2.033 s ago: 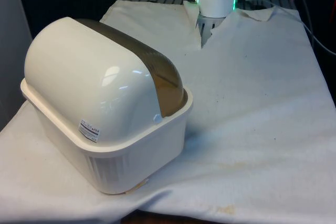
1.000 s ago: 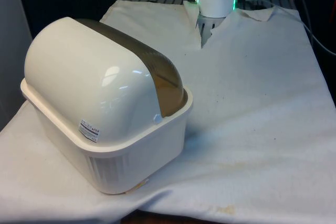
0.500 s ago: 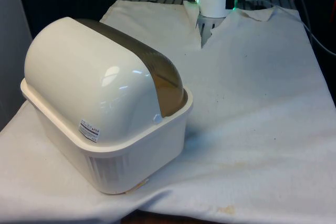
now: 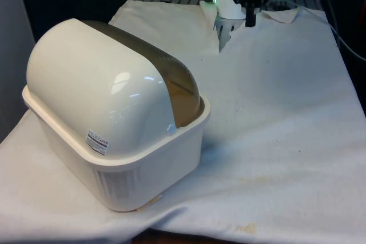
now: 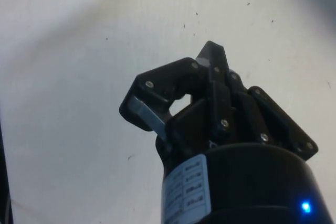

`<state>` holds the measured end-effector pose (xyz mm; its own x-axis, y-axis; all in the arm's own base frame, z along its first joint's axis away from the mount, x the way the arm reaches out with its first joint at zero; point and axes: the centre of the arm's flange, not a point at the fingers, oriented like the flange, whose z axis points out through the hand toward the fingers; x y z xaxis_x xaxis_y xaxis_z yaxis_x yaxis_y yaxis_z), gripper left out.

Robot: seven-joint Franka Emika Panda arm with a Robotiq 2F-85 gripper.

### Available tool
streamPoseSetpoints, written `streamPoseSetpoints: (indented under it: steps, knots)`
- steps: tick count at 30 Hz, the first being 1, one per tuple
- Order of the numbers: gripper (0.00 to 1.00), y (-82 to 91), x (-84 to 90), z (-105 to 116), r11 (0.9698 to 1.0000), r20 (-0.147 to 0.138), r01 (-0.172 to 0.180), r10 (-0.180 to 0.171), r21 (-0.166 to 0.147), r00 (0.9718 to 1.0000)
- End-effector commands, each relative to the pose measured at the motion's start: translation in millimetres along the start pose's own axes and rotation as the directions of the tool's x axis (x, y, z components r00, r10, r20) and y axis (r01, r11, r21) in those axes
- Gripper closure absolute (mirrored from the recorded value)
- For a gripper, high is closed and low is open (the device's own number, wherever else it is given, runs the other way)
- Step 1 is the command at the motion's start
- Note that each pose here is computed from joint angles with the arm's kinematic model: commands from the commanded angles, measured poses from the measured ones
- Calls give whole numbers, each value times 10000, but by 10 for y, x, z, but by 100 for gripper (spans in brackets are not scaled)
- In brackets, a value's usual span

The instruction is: Open the lid, then close it.

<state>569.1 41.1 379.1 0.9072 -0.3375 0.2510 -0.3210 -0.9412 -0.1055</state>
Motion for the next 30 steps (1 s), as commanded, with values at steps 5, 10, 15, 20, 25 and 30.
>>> streamPoseSetpoints:
  steps: [5,10,15,20,25,30]
  knots:
    - [100,20,-37,141,9994,-219,-336,336,10,9992]
    - [100,35,-74,262,9984,-305,-566,567,27,9979]
    - [100,64,-116,403,9967,-397,-813,814,34,9959]
    - [100,100,-148,530,9949,-501,-1009,1009,23,9936]
    - [100,140,-167,670,9929,-675,-1191,1191,38,9906]
    - [100,175,-168,745,9917,-811,-1287,1288,54,9884]
